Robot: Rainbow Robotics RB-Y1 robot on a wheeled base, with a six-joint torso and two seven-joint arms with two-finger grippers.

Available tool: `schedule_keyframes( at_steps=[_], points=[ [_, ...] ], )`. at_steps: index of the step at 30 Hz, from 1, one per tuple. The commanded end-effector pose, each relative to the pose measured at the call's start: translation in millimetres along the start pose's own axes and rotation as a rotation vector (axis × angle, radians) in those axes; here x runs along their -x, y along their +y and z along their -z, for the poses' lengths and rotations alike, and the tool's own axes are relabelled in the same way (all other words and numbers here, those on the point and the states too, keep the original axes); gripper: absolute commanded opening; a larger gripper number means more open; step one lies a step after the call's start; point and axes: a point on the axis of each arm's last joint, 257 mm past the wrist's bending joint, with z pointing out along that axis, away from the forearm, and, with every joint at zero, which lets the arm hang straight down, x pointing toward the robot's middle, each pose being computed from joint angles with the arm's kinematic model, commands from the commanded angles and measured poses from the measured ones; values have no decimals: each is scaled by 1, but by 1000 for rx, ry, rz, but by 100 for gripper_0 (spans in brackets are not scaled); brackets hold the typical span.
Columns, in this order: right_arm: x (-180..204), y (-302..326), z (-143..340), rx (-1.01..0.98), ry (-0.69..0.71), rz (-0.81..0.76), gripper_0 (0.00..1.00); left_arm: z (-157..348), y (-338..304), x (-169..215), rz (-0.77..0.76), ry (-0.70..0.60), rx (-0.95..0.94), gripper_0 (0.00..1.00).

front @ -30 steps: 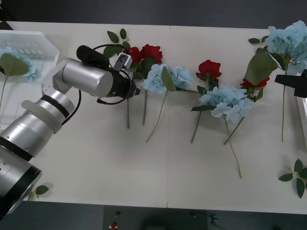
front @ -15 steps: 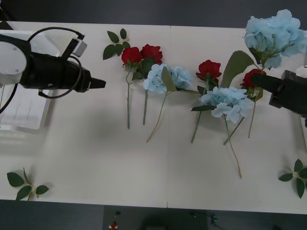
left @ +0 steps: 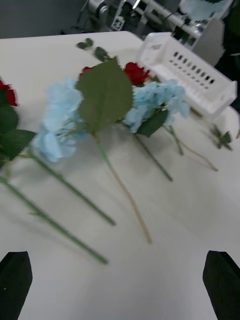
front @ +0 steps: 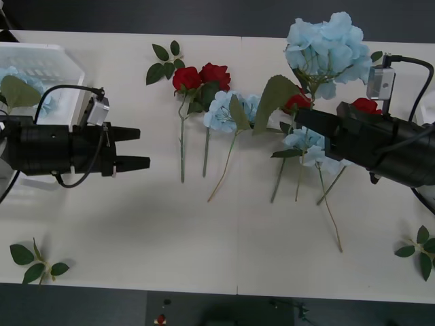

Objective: Put the red flowers into the right box and the blue flowers into the left box

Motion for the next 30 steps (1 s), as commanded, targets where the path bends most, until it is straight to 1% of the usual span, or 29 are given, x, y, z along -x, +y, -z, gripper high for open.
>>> schedule_keyframes(
  at_steps=[1,8,10,17,26,27,28,29,30],
  points=[
    [11,25,-35,75,2,58,0,-39,-47,22,76,-130,-137,100],
    [2,38,-67,111,22,71,0,-95,-118,37,181,-260,-333,100],
    [-1,39,-72,112,26,74,0,-107,-131,41,192,-276,-362,100],
    [-7,41,-83,114,46,117,0,-141,-161,45,221,-288,-412,100],
    [-10,48,-89,136,60,135,0,-164,-169,52,237,-301,-399,100],
    [-10,49,-89,139,61,135,0,-167,-168,54,238,-304,-393,99],
    [-10,48,-89,138,62,135,0,-169,-167,55,236,-303,-387,87],
    [-10,50,-89,143,62,134,0,-172,-166,57,238,-306,-378,49],
    [-10,50,-89,144,63,134,0,-173,-165,57,240,-309,-371,28]
  ],
)
